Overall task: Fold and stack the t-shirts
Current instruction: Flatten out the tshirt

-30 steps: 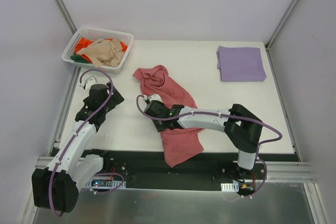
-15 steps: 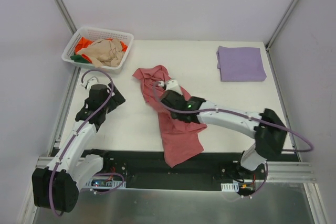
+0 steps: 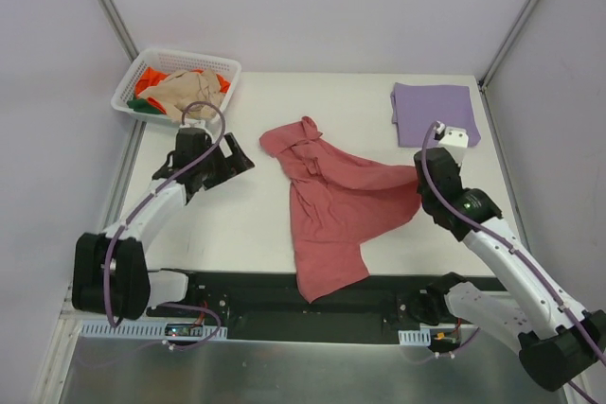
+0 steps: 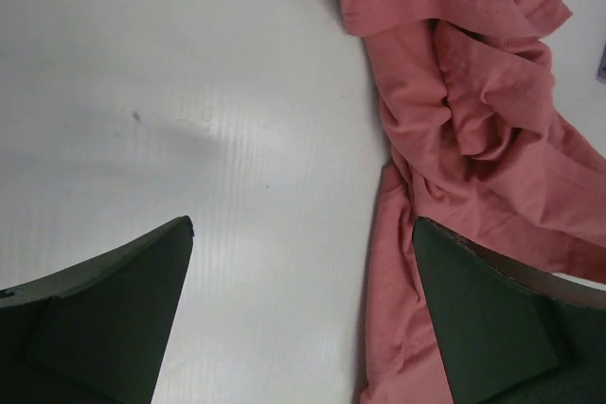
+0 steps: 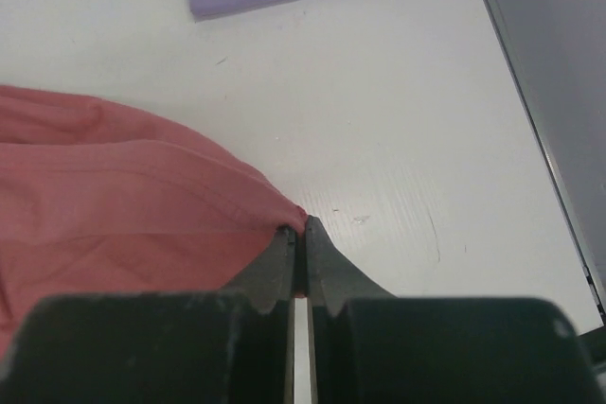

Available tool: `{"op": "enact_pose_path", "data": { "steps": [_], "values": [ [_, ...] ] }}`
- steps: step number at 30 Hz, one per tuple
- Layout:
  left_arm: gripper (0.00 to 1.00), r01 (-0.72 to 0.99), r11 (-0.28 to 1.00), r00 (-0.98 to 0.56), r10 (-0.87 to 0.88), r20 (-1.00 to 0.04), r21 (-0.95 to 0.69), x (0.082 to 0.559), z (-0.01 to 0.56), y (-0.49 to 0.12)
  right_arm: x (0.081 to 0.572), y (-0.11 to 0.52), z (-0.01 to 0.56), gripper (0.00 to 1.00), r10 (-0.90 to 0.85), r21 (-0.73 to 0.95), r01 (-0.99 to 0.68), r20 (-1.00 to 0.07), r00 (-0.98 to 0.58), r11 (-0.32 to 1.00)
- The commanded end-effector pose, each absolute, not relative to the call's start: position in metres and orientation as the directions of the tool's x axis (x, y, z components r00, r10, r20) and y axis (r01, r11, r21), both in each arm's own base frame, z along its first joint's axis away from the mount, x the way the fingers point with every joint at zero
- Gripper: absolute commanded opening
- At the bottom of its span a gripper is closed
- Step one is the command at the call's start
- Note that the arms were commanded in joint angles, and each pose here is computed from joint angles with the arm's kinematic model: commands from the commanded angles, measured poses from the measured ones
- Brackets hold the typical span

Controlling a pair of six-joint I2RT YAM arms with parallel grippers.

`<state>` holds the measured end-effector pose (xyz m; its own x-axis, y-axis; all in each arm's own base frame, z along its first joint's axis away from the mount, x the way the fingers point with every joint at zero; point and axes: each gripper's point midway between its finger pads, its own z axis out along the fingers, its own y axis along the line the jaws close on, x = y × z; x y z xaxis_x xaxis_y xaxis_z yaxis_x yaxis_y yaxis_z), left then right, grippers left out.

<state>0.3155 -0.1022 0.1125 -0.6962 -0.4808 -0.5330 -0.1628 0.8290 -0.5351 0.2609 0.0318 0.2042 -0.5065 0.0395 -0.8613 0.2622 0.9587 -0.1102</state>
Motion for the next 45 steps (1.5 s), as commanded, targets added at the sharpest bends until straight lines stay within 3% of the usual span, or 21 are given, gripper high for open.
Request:
{"op": "enact_pose_path", "data": {
  "steps": [1, 8, 13, 23, 29, 33, 37, 43, 45],
  "values": [
    [0.99, 0.059, 0.765, -0.744, -0.395, -0.539, -0.641, 0.348, 0.142, -0.152, 0.263, 0.031, 0.193, 0.00, -0.002, -0.147, 0.227, -0.842, -0.540, 0.963],
    [0.99, 0.154, 0.744, -0.808, -0.285, -0.516, -0.651, 0.387, 0.136, -0.205, 0.268, 0.027, 0.182, 0.00, -0.017, -0.187, 0.231, -0.810, -0.586, 0.955],
    [0.99, 0.152, 0.738, -0.802, -0.297, -0.519, -0.657, 0.433, 0.138, -0.223, 0.269, 0.023, 0.175, 0.00, -0.019, -0.202, 0.235, -0.795, -0.606, 0.951],
    [0.91, 0.029, 0.883, -0.840, -0.233, -0.491, -0.469, 0.483, 0.082, -0.209, 0.268, 0.010, 0.168, 0.00, -0.013, -0.229, 0.265, -0.778, -0.628, 0.937],
    [0.78, 0.051, 0.885, -0.869, -0.190, -0.458, -0.463, 0.481, 0.072, -0.219, 0.268, 0.006, 0.165, 0.01, -0.008, -0.238, 0.276, -0.771, -0.636, 0.931],
    [0.59, 0.061, 0.890, -0.881, -0.165, -0.444, -0.452, 0.474, 0.066, -0.219, 0.268, 0.004, 0.164, 0.00, -0.003, -0.239, 0.284, -0.770, -0.638, 0.929],
    [0.49, 0.052, 0.905, -0.891, -0.149, -0.428, -0.422, 0.468, 0.057, -0.215, 0.268, 0.002, 0.163, 0.00, 0.002, -0.239, 0.290, -0.769, -0.640, 0.927],
    [0.05, 0.043, 0.914, -0.887, -0.151, -0.436, -0.404, 0.464, 0.066, -0.209, 0.268, 0.001, 0.164, 0.00, 0.006, -0.237, 0.295, -0.770, -0.638, 0.926],
    [0.00, 0.054, 0.912, -0.871, -0.155, -0.466, -0.406, 0.464, 0.084, -0.207, 0.269, -0.001, 0.165, 0.00, 0.006, -0.242, 0.302, -0.772, -0.635, 0.922]
  ]
}}
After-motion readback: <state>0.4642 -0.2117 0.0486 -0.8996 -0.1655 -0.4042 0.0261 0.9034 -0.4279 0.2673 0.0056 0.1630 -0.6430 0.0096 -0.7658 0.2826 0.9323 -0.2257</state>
